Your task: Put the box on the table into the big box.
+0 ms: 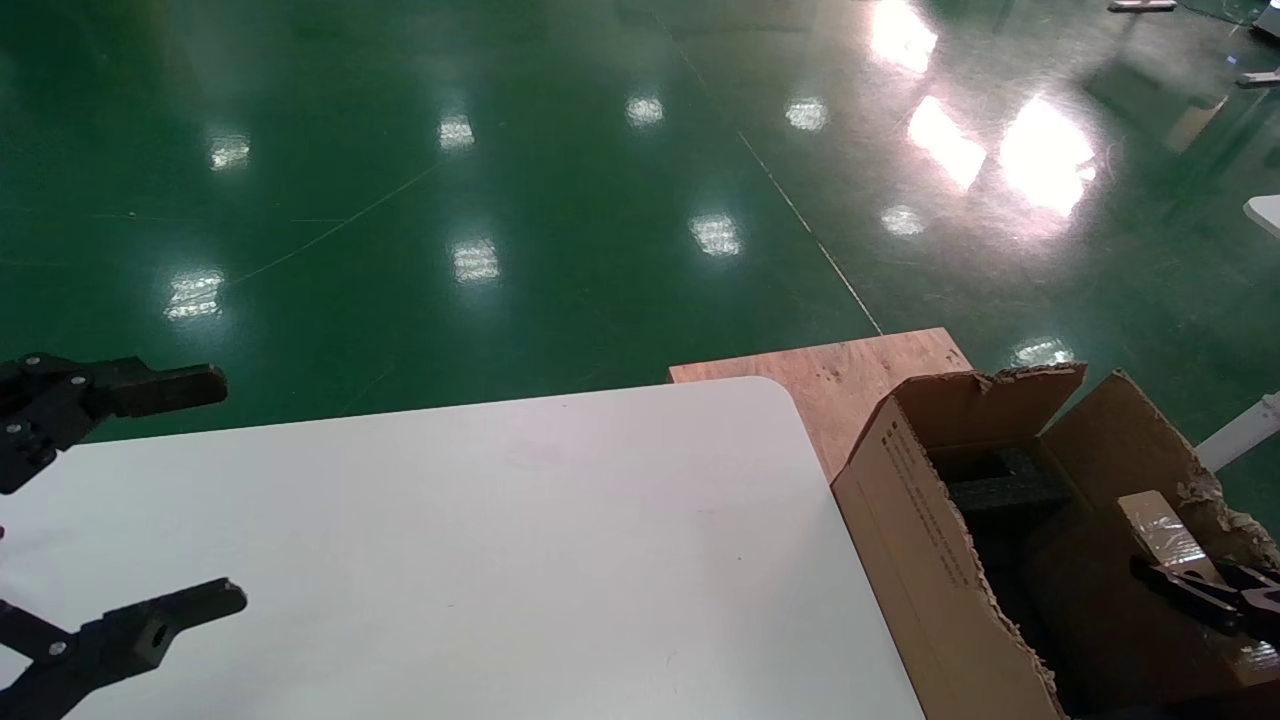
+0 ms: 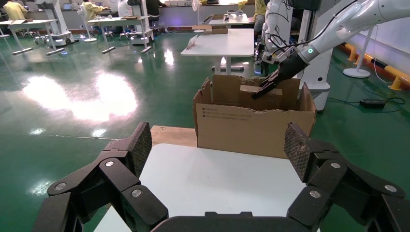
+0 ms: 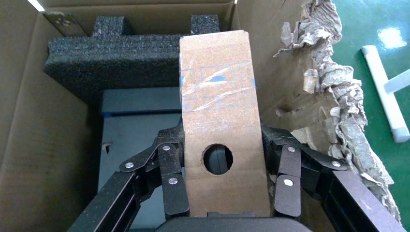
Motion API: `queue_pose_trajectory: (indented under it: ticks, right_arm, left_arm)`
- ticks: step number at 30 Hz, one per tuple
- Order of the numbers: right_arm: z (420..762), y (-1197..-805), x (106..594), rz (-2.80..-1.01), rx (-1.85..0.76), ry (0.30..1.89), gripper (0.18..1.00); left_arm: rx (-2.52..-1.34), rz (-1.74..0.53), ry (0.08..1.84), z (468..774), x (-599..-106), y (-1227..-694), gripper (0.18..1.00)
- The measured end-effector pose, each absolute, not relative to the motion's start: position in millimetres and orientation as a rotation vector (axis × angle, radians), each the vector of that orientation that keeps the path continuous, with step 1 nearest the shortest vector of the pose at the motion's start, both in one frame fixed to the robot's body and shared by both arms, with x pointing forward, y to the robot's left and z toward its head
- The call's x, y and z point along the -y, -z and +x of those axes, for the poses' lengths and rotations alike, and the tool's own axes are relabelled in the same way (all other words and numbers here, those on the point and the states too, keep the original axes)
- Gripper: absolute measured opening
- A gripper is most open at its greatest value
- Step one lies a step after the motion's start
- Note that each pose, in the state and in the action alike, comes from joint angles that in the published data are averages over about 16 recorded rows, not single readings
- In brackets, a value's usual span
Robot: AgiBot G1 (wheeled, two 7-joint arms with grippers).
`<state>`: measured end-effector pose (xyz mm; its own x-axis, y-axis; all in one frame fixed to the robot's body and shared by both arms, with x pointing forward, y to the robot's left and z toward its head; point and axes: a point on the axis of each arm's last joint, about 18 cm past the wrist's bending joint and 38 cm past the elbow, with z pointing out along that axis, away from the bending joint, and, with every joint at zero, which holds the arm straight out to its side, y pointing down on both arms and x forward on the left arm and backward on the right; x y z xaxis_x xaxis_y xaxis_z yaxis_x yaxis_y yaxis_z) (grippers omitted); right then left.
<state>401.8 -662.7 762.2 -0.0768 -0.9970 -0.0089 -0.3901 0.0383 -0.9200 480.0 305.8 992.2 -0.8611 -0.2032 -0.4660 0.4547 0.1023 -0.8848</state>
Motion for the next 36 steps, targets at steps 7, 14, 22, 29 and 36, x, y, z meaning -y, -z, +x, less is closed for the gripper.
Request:
queue_pose_trajectory:
  ticks: [7, 14, 22, 29, 36]
  right_arm:
    - [402.9, -766.1, 663.5, -1.465, -1.563, 1.036, 0.476]
    - [403.2, -766.8, 663.2, -1.472, -1.56, 1.036, 0.52]
    - [403.1, -766.6, 663.0, -1.471, -1.56, 1.035, 0.629]
    - [403.1, -766.7, 663.2, -1.468, -1.56, 1.035, 0.758]
    - [403.1, -767.1, 663.2, -1.467, -1.559, 1.036, 0.879]
  left_arm:
    - [-1.907, 0.245, 1.81, 480.1, -305.8, -992.2, 1.001]
    - [-1.907, 0.244, 1.81, 480.1, -305.9, -992.2, 1.001]
    - [-1.907, 0.244, 1.81, 480.1, -305.9, -992.2, 1.001]
    - [-1.907, 0.244, 1.81, 480.1, -305.9, -992.2, 1.001]
    - [-1.907, 0.244, 1.81, 480.1, -305.8, -992.2, 1.001]
